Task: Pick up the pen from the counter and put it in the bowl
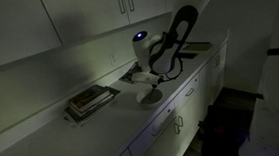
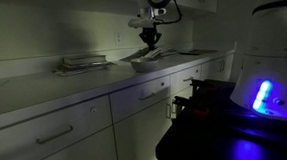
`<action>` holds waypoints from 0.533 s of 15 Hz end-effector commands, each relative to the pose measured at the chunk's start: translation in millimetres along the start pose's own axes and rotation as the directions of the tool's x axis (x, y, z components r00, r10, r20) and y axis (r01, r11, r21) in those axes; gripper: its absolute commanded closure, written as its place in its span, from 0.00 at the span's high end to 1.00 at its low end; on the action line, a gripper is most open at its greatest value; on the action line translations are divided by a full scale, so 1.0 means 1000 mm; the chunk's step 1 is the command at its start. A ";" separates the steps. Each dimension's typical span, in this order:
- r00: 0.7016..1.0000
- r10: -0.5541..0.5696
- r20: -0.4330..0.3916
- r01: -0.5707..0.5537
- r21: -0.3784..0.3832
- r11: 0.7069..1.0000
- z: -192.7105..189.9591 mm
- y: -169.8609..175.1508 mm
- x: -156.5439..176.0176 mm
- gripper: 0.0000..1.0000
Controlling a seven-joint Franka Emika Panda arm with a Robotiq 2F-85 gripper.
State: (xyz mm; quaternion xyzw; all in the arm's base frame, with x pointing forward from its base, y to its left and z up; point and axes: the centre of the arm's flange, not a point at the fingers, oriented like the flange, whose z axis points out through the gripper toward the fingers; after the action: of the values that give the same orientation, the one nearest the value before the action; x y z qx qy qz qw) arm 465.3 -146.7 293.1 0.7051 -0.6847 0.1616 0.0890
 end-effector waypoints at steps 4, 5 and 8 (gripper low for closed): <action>0.999 0.035 0.001 -0.035 -0.042 0.999 0.024 -0.030 -0.008 0.47; 0.999 0.032 -0.011 -0.033 -0.040 0.999 0.022 -0.031 -0.010 0.53; 1.000 0.013 -0.024 -0.013 -0.006 1.000 0.000 -0.030 -0.010 0.76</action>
State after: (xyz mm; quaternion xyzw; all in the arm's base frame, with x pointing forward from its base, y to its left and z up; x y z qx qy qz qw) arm 498.4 -143.0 274.8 0.7047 -0.6856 0.1569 0.0931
